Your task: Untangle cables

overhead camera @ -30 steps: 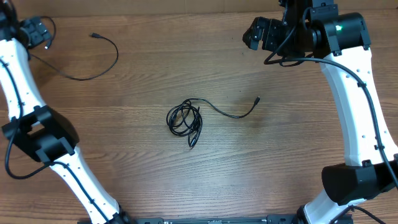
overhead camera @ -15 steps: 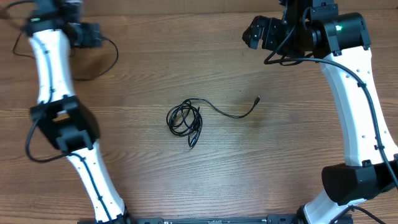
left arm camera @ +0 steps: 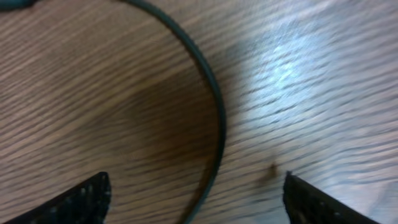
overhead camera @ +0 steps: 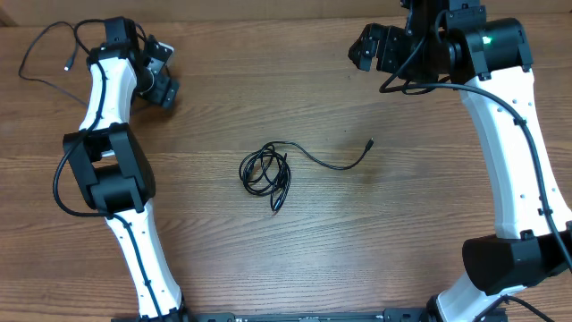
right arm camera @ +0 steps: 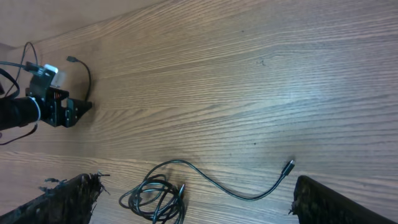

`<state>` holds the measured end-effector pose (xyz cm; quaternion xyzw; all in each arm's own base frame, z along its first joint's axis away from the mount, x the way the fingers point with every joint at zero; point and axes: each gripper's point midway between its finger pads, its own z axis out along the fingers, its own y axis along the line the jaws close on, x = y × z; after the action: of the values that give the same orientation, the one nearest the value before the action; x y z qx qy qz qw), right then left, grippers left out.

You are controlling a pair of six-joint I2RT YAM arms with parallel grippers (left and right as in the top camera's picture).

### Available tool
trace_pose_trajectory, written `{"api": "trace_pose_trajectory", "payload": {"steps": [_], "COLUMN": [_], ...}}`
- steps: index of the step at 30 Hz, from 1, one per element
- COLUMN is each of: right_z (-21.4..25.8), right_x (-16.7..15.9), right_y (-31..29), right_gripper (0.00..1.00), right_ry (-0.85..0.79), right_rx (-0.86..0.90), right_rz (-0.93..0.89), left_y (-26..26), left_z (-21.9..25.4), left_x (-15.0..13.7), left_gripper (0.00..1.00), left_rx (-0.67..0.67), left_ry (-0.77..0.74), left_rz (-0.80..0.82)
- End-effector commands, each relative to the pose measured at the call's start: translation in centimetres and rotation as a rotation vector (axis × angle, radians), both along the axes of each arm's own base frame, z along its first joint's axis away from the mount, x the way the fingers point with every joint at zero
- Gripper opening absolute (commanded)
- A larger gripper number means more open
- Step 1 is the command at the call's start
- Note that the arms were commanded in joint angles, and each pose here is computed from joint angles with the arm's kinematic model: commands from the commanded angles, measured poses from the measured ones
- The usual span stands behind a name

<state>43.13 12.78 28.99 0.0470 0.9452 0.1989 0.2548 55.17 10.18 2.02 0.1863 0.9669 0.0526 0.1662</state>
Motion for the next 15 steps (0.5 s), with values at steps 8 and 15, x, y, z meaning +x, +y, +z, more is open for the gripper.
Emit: {"api": "trace_pose_trajectory", "payload": {"steps": [8,15], "right_z": [0.9,0.8], "right_x": [0.2,0.1], "right_y": [0.3,0.3], "right_gripper": [1.00,1.00], "right_ry": [-0.043,-0.037], "right_rx": [0.004,0.003], "right_rz": [0.024,0.024], "left_y": [1.5,2.7], "left_z": [-3.2,-4.2], "left_x": [-0.7,-0.7], "left_gripper": [0.71,0.54], "left_rx": [0.100,0.118], "left_ry": [0.029,0.011], "left_rz": [-0.066,-0.043]}}
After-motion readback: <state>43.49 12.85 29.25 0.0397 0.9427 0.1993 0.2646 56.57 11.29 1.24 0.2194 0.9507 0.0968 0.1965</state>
